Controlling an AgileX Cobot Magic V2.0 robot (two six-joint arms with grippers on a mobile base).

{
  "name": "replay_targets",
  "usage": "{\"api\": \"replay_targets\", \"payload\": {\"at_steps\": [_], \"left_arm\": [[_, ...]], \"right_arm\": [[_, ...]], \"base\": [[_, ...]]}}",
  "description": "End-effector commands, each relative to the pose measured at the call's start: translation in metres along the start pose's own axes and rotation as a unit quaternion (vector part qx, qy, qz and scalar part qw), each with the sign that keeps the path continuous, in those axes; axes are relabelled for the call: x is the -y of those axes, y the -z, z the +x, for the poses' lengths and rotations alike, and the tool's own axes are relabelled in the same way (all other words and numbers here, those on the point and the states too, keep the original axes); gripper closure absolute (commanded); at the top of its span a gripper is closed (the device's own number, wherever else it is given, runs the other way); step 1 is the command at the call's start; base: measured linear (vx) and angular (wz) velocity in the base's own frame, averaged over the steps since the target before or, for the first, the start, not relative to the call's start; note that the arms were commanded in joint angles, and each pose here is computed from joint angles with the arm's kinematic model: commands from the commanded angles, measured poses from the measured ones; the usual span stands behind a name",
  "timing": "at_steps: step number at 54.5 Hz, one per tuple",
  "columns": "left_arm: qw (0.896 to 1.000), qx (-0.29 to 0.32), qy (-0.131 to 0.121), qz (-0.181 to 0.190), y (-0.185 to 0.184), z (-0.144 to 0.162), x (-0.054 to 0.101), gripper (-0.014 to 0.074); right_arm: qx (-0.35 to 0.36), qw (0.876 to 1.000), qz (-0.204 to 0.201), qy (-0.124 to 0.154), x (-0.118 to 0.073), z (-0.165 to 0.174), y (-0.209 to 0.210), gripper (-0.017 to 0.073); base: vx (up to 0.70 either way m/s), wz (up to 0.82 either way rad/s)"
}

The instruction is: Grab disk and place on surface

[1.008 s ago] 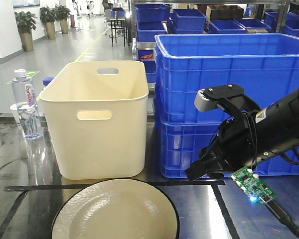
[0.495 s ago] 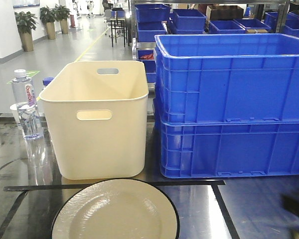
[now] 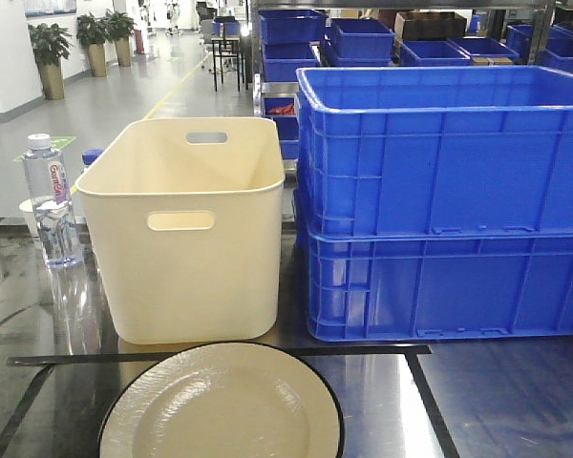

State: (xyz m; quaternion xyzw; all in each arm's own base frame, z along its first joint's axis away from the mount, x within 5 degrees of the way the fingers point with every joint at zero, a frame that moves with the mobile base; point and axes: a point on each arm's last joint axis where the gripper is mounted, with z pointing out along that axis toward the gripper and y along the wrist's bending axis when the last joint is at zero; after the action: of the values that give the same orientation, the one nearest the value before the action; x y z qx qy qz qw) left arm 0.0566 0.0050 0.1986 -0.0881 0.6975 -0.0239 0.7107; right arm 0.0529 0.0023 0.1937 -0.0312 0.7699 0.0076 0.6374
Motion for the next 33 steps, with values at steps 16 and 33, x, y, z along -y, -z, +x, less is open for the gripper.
{"api": "replay_targets", "payload": {"at_steps": [16, 33], "left_arm": [[0.999, 0.051, 0.004, 0.005, 0.0015, -0.0137, 0.0015, 0.0601], [0.999, 0.051, 0.004, 0.005, 0.0015, -0.0137, 0.0015, 0.0601]], "right_arm": [[0.106, 0.994, 0.004, 0.024, -0.0004, -0.0043, -0.0027, 0.0564], [0.106, 0.994, 0.004, 0.024, -0.0004, -0.0043, -0.0027, 0.0564]], "base": [[0.00, 0.00], [0.00, 0.00]]}}
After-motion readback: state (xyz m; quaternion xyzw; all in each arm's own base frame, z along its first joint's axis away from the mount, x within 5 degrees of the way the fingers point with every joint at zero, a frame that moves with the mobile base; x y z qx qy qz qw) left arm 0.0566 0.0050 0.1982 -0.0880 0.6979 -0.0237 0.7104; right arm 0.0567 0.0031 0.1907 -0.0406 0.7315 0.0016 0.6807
